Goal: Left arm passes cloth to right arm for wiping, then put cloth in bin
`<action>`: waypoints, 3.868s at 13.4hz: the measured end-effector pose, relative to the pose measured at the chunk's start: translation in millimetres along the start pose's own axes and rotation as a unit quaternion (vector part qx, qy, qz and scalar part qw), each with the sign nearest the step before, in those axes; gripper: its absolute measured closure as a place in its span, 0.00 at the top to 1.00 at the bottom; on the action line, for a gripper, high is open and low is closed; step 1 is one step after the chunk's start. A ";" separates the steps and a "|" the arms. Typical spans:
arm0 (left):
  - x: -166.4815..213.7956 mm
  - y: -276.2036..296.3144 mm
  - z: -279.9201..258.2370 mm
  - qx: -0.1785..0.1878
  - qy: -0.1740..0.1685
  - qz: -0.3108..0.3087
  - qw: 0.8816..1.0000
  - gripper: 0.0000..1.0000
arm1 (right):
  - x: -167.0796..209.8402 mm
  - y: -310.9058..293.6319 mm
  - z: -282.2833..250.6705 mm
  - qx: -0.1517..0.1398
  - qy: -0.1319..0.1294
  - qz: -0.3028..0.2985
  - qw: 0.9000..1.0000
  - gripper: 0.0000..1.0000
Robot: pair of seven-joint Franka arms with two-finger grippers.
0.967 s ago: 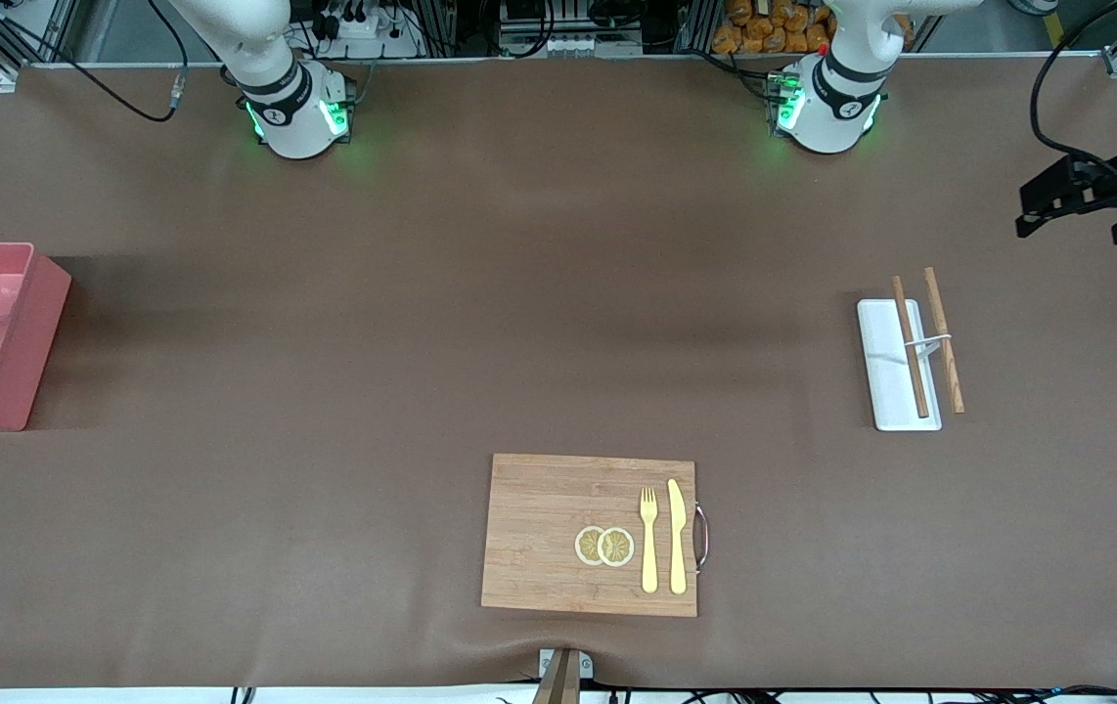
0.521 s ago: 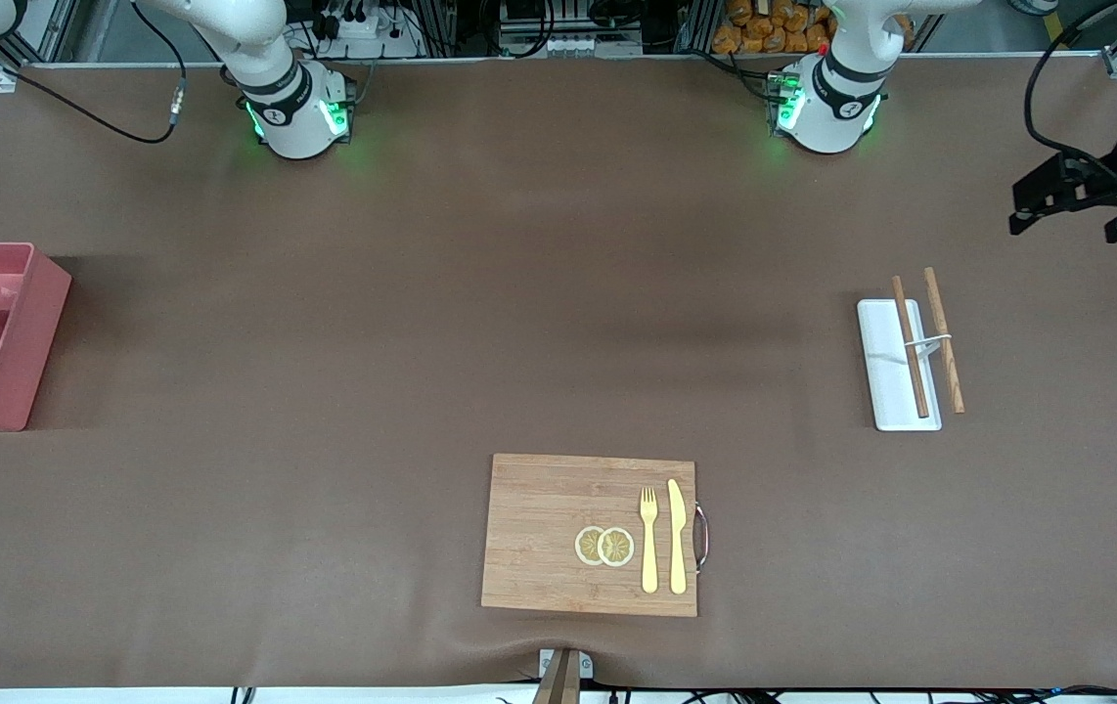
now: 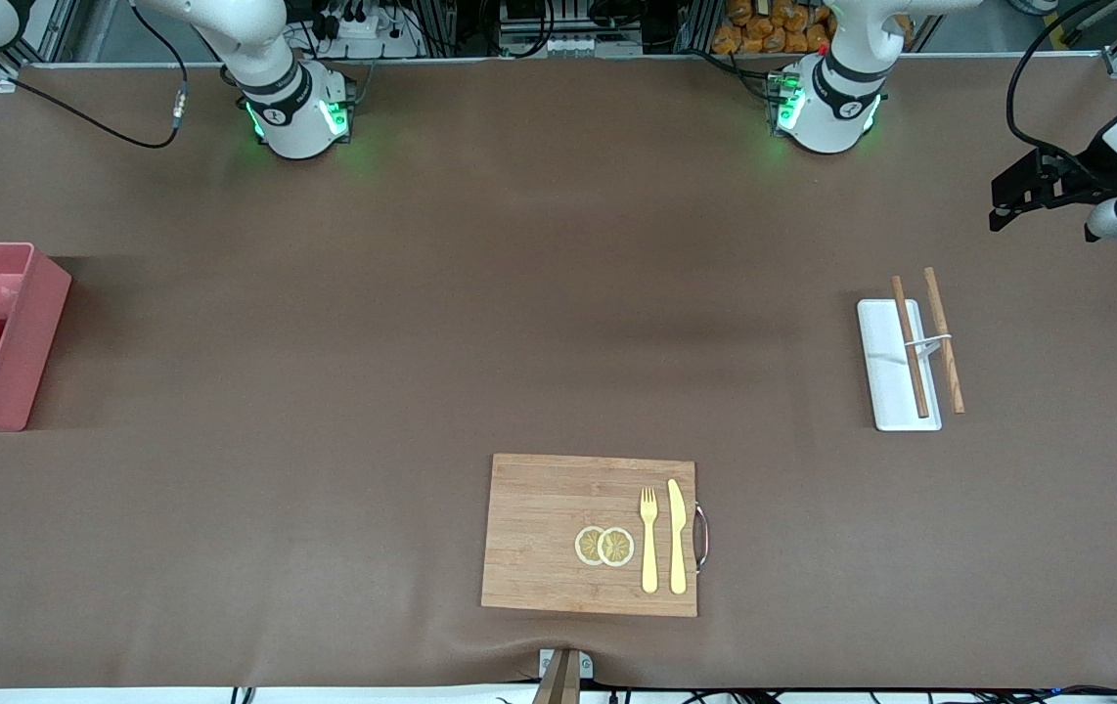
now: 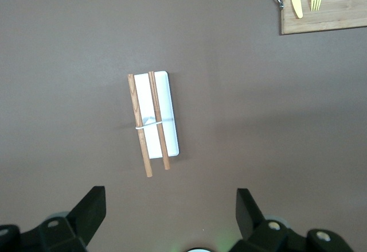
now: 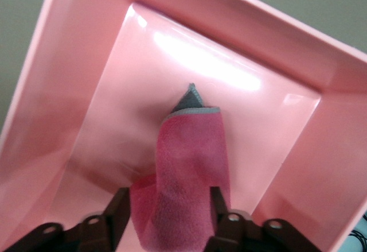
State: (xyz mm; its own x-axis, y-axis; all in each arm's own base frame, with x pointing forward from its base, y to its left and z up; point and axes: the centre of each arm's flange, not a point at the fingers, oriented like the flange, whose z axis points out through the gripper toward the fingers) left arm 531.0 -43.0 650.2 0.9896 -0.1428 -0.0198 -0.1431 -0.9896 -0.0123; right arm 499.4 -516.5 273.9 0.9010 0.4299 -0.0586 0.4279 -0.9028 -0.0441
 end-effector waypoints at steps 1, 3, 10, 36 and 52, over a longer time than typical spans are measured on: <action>0.1 1.1 0.0 0.000 0.000 0.001 1.000 1.00 | 2.7 -1.5 -4.1 0.010 -0.002 -0.002 1.000 0.83; 0.5 8.8 -0.2 -0.007 0.001 0.007 1.000 1.00 | 13.5 -4.5 -22.8 0.024 -0.003 -0.010 1.000 1.00; 2.4 9.9 -6.7 -0.022 0.009 0.004 1.000 1.00 | 126.6 -91.6 -153.7 0.043 -0.020 0.013 0.999 1.00; 14.9 -2.3 6.9 -0.023 0.001 -0.006 1.000 1.00 | 163.7 -398.8 -371.7 0.030 0.008 0.332 0.943 1.00; 15.0 0.4 6.8 -0.023 0.001 -0.003 1.000 1.00 | 202.4 -427.6 -369.2 0.019 0.039 0.319 0.947 1.00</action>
State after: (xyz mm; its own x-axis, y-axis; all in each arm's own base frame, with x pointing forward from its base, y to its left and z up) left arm 545.7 -45.4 643.2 0.9905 -0.1366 -0.0177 -0.1360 -0.9901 0.0335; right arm 525.3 -48.9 649.1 0.9786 -0.2055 -0.0106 -0.2058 -0.9767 -0.0601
